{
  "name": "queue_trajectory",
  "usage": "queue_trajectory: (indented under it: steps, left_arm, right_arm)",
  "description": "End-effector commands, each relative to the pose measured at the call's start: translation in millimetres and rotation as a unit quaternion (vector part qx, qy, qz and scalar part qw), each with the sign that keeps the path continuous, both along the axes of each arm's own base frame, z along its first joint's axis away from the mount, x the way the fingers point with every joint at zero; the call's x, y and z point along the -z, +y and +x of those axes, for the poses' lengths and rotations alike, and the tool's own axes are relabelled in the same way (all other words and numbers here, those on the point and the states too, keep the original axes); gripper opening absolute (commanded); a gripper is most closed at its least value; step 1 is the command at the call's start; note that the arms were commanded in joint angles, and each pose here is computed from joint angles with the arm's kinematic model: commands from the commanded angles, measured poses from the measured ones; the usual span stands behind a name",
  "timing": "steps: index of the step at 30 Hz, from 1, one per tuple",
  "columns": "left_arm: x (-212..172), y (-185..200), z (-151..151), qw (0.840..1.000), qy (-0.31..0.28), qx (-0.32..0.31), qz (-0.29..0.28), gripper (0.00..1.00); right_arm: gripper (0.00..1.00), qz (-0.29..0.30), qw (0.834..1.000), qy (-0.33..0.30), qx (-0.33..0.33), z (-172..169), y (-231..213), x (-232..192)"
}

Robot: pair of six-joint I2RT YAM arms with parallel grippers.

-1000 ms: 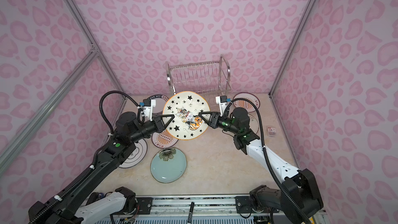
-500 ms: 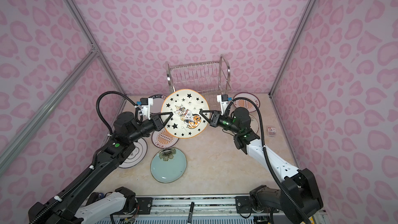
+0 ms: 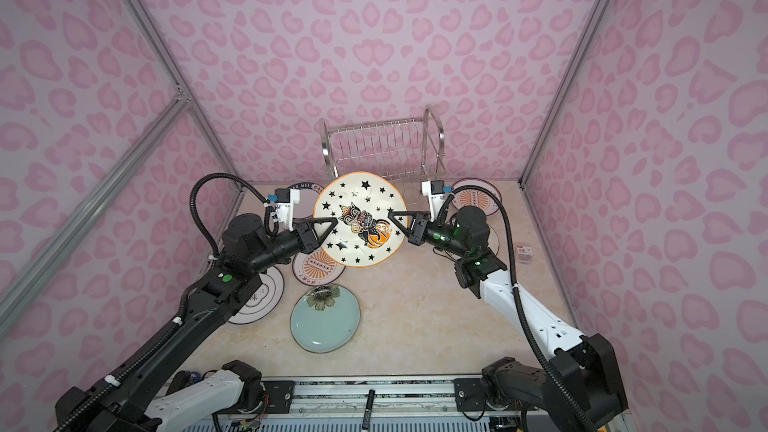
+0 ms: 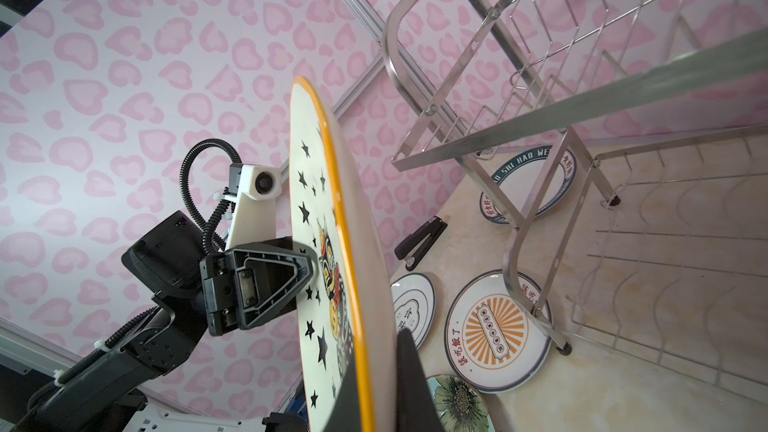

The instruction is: Load the plates into the dish rack

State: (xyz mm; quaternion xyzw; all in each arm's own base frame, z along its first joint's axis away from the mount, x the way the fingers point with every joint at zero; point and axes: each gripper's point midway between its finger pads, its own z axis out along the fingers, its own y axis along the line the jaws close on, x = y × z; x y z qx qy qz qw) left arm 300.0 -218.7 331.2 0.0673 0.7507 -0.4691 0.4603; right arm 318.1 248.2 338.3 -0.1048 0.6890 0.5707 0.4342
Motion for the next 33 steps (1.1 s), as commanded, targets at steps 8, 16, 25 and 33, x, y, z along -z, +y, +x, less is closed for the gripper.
queue_trajectory:
  steps: [8,16,25,33]
  left_arm:
    - [0,-6,-5,1.000,-0.003,0.028,0.012,0.25]
    - [3,-16,-5,0.998,0.007,0.057,0.008,0.19]
    - [5,-20,-4,0.998,0.012,0.066,0.005,0.14]
    - [4,-21,-3,0.997,0.013,0.070,0.003,0.22]
  right_arm:
    - [0.00,0.016,0.998,-0.052,0.024,2,-14,-27]
    - [0.00,0.016,0.998,-0.054,0.010,-1,-11,-26]
    - [0.00,0.024,0.998,-0.056,-0.015,-6,-3,-27]
    - [0.00,0.029,0.998,-0.055,-0.031,-8,4,-28]
